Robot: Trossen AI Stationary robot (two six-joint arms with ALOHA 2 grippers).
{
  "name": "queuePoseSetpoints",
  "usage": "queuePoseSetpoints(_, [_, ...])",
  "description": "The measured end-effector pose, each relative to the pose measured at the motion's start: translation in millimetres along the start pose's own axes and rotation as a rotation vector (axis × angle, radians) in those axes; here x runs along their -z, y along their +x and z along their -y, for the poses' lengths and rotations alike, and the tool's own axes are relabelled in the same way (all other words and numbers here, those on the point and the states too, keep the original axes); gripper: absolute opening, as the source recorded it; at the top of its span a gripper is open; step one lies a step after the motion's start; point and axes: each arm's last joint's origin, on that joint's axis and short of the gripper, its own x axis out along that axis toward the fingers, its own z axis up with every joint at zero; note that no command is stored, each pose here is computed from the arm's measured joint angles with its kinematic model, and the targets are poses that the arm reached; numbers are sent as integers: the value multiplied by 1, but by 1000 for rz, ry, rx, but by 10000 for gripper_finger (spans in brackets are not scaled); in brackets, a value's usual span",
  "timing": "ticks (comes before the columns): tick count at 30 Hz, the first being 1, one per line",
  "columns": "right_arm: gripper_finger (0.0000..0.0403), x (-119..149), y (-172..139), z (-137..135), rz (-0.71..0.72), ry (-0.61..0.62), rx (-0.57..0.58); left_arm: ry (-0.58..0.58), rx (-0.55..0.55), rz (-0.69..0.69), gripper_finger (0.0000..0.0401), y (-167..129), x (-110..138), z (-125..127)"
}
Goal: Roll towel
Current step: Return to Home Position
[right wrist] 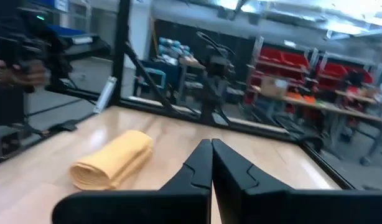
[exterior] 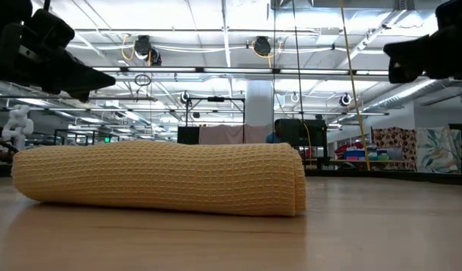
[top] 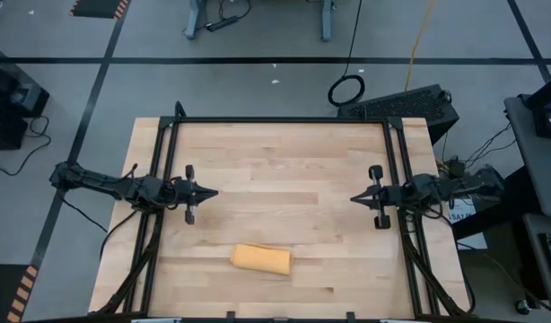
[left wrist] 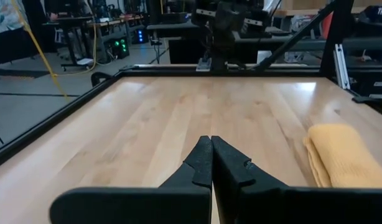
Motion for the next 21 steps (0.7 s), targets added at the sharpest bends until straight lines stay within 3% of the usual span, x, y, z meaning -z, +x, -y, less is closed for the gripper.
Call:
queuePoseSetpoints(4, [0,5,-3,6,-38,35,54,-4,0,-13,0,-3,2,-1])
queuePoseSetpoints(9, [0,6,-3,6,-46,88,-19,-25,11,10,0,-5,0,-1])
queuePoseSetpoints(21, [0,9,-3,6,-75,120,8,13,7,28,0,-9,-5,-3])
